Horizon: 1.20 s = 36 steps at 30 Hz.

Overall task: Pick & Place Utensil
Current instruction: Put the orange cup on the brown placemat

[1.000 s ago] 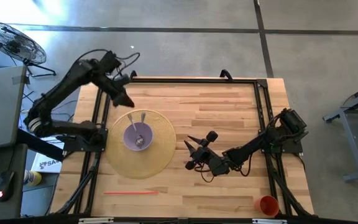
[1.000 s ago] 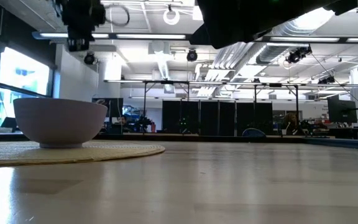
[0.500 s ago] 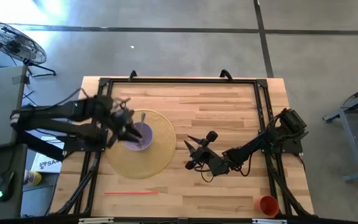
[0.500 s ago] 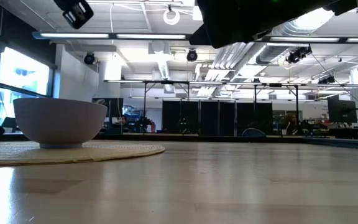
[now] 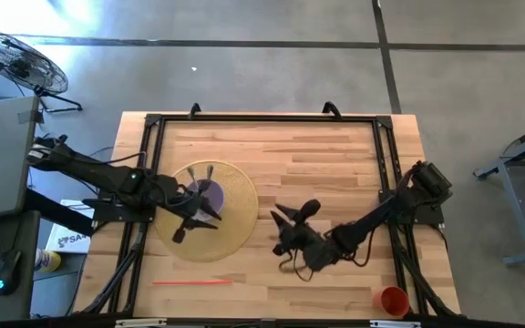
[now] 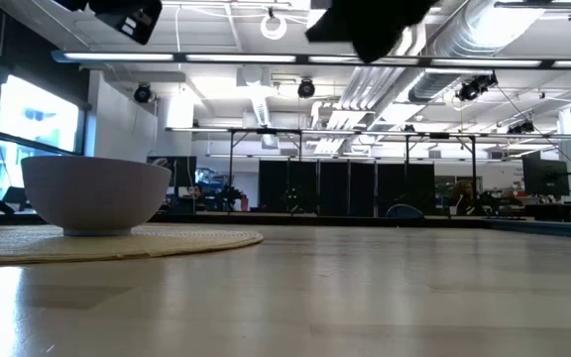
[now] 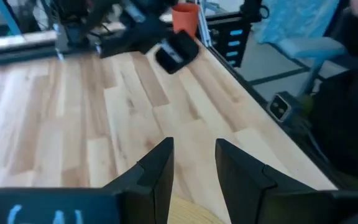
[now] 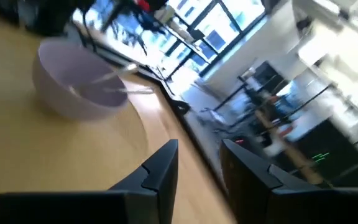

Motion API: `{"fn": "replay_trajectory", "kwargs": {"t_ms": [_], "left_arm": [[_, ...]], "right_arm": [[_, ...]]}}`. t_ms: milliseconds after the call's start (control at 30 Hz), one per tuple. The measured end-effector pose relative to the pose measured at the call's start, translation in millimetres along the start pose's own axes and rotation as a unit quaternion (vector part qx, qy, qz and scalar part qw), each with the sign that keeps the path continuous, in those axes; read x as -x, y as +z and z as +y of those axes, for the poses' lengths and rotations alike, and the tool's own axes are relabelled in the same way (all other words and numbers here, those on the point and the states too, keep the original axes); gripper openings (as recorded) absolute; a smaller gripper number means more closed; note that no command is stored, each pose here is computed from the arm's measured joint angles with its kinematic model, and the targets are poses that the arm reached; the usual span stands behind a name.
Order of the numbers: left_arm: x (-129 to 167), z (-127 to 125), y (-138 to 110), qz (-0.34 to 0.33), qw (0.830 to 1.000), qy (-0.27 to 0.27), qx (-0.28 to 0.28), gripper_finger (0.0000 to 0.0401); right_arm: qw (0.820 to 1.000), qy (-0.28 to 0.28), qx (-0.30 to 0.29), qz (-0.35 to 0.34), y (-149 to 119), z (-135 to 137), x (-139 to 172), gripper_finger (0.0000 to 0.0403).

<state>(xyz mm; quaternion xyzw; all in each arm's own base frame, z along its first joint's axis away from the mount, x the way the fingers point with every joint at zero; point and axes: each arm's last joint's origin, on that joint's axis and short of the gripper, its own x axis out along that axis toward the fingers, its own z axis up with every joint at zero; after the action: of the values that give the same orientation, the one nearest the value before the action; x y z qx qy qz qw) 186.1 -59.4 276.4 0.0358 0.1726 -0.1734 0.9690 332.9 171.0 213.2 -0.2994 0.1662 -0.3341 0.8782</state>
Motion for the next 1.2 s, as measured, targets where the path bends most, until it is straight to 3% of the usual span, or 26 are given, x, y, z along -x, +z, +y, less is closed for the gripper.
{"fn": "replay_trajectory", "kwargs": {"t_ms": [67,167,300,433,600,833,967,1033,1200], "left_arm": [[0,1,0,-0.001,1.0,0.01,-0.009,0.0115],[0,2,0,0.002,1.0,0.029,-0.012,0.0115],[0,2,-1,0.007,0.999,0.033,-0.011,0.0115],[0,2,-2,0.009,0.999,0.032,-0.01,0.0115],[0,2,-2,0.009,0.999,0.033,-0.01,0.0115],[0,2,-1,0.004,0.999,0.033,-0.011,0.0115],[0,2,1,-0.004,0.999,0.035,-0.037,0.0115],[0,2,4,-0.016,0.997,0.036,-0.068,0.0115],[0,2,6,-0.026,0.992,0.039,-0.121,0.0115]], "right_arm": [[0.999,0.008,0.048,0.009,11,0,5,0.0116],[0.996,0.056,0.07,0.019,26,-4,8,0.0127],[0.984,0.161,0.029,0.072,37,-14,4,0.0161],[0.963,0.217,-0.001,0.161,33,-26,-2,0.0204],[0.917,0.28,-0.052,0.279,21,-35,-9,0.024],[0.807,0.315,-0.124,0.485,-4,-43,-18,0.0246],[0.739,0.325,-0.124,0.577,-19,-36,-23,0.0246],[0.692,0.341,-0.122,0.624,-27,-29,-26,0.0246],[0.548,0.337,-0.12,0.757,-51,-14,-30,0.0246]]}}
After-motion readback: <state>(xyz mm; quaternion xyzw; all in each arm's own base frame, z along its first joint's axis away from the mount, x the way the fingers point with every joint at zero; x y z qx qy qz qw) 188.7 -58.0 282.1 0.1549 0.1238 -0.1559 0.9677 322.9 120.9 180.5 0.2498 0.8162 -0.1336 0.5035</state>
